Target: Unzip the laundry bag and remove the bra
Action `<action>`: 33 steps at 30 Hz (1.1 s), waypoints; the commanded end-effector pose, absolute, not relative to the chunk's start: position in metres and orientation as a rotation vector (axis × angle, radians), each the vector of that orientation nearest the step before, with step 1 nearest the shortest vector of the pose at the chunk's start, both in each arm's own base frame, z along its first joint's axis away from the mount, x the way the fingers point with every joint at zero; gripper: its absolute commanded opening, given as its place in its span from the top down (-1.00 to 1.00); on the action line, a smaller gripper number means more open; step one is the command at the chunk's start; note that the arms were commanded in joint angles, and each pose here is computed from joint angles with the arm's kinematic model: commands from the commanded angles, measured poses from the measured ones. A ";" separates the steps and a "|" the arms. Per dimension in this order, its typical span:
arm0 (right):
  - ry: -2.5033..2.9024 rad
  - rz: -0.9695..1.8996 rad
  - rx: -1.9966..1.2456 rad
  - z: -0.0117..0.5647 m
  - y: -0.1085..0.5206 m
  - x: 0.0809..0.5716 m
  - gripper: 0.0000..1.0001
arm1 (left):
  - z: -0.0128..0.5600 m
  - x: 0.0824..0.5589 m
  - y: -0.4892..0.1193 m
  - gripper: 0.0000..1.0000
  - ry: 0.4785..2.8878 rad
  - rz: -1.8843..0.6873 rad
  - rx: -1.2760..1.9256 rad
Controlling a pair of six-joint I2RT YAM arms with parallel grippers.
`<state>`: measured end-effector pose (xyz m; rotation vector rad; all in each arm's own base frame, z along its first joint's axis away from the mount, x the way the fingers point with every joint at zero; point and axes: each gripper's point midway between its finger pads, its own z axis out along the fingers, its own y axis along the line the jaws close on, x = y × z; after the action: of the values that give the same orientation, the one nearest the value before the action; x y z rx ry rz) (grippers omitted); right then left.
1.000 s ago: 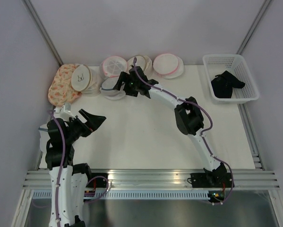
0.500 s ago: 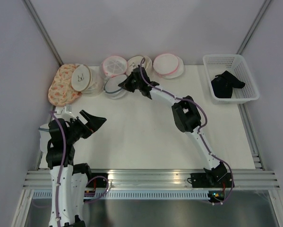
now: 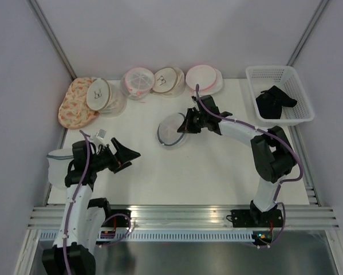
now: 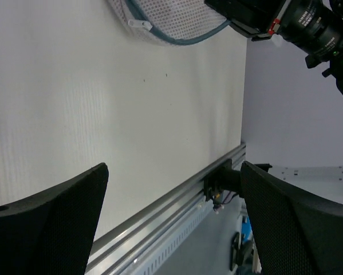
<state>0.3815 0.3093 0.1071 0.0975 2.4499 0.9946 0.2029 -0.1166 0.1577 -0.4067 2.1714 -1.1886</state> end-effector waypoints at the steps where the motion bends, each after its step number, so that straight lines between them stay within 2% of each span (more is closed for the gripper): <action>1: 2.708 0.898 -0.283 0.054 0.279 0.305 0.99 | 0.171 0.195 -0.143 -0.99 2.137 -1.355 -0.120; 7: 2.823 0.744 -0.412 0.029 0.245 0.270 0.99 | 0.186 0.200 -0.183 -0.99 2.145 -1.412 0.030; 16: 2.835 0.768 -0.488 0.025 0.234 0.244 0.99 | 0.129 0.221 -0.238 -0.91 2.340 -1.254 0.068; 22: 2.783 0.812 -0.492 0.039 0.235 0.240 0.99 | 0.109 0.222 -0.242 -0.87 2.374 -1.114 0.006; 28: 2.656 0.818 -0.435 0.063 0.237 0.251 0.99 | 0.138 0.213 -0.241 -0.89 2.239 -1.202 0.019; 33: 2.595 0.792 -0.344 0.072 0.244 0.275 0.99 | 0.153 0.205 -0.239 -0.89 2.215 -1.231 0.008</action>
<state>0.2497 0.2421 0.0649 -0.4085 2.6719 0.8573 0.2025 -0.2377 0.1392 0.0485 2.2662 -1.2075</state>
